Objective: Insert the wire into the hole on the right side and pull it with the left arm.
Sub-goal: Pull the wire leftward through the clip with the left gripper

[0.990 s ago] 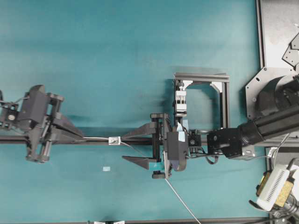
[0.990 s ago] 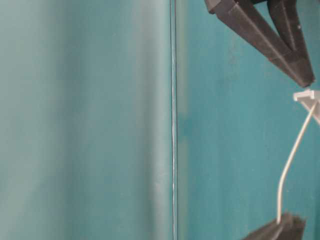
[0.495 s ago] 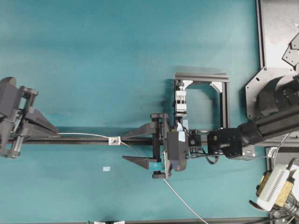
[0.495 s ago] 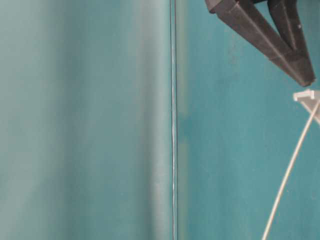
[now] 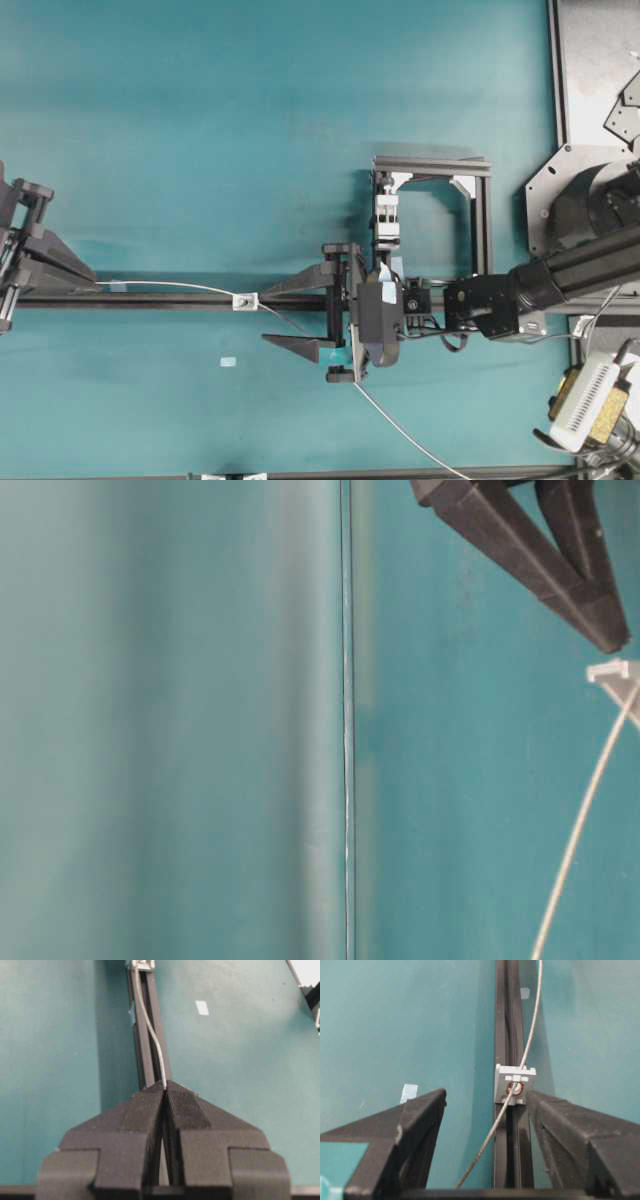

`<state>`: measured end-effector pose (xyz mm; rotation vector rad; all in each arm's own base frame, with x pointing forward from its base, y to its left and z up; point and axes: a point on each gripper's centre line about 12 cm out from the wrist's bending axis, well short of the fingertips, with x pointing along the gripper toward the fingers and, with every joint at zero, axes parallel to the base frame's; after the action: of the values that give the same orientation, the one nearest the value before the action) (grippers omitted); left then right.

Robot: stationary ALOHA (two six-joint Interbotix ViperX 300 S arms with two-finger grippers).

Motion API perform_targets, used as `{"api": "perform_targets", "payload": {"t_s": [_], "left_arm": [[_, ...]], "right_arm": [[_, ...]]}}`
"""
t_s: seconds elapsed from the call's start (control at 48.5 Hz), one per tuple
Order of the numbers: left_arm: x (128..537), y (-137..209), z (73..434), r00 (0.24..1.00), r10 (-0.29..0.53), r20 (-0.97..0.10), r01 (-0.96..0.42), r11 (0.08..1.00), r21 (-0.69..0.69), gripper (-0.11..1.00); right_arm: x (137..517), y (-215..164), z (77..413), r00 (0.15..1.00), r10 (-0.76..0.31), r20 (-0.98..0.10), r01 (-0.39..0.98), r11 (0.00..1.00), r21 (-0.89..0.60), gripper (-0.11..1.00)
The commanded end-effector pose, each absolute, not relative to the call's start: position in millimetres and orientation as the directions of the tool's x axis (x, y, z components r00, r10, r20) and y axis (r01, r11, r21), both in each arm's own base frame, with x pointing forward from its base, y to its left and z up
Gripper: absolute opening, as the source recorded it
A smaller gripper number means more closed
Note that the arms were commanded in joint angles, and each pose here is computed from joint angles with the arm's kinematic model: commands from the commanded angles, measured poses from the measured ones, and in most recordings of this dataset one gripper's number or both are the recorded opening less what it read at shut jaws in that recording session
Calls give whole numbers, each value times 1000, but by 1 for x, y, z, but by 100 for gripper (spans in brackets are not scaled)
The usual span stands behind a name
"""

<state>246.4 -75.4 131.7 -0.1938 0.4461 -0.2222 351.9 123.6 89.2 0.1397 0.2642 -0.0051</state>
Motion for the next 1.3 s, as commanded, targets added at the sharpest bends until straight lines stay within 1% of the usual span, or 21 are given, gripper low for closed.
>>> {"api": "perform_targets", "payload": {"t_s": [0.0, 0.124, 0.309, 0.371, 0.454, 0.536, 0.619, 0.763, 0.784, 0.804, 0.99, 1.279], "left_arm": [[251, -79, 136, 881, -264, -393, 182, 955, -235, -11], [254, -81, 132, 869, -262, -419, 175, 956, -236, -11], [258, -82, 132, 865, -262, -428, 172, 956, -236, -10], [258, -82, 132, 865, -262, -428, 172, 956, -238, -8], [257, -82, 131, 863, -261, -433, 170, 956, -238, -1], [256, -82, 130, 861, -261, -437, 169, 957, -238, 12], [256, -81, 130, 861, -258, -439, 166, 957, -236, 33], [256, -79, 131, 864, -253, -436, 161, 958, -237, 76], [256, -79, 131, 864, -252, -436, 160, 958, -237, 80], [257, -78, 131, 865, -248, -436, 155, 959, -238, 82], [259, -70, 131, 873, -222, -435, 132, 964, -229, 82], [263, -56, 133, 885, -177, -431, 88, 972, -219, 82]], "right_arm": [[354, 126, 103, 975, 21, -223, 14, 988, 154, 78], [354, 126, 103, 975, 21, -223, 14, 988, 154, 78], [355, 126, 103, 975, 19, -221, 15, 988, 154, 77], [355, 126, 103, 975, 19, -221, 15, 988, 154, 77], [355, 126, 104, 975, 21, -220, 13, 988, 154, 77], [355, 126, 103, 975, 21, -221, 14, 988, 154, 77], [354, 126, 103, 975, 21, -223, 14, 988, 154, 77], [354, 126, 103, 975, 21, -223, 14, 988, 154, 78], [354, 125, 103, 975, 19, -223, 15, 988, 153, 77], [354, 126, 103, 975, 21, -223, 14, 988, 153, 77], [350, 124, 108, 976, 22, -217, 11, 989, 151, 78], [340, 115, 125, 982, 17, -190, 9, 991, 135, 77]]}}
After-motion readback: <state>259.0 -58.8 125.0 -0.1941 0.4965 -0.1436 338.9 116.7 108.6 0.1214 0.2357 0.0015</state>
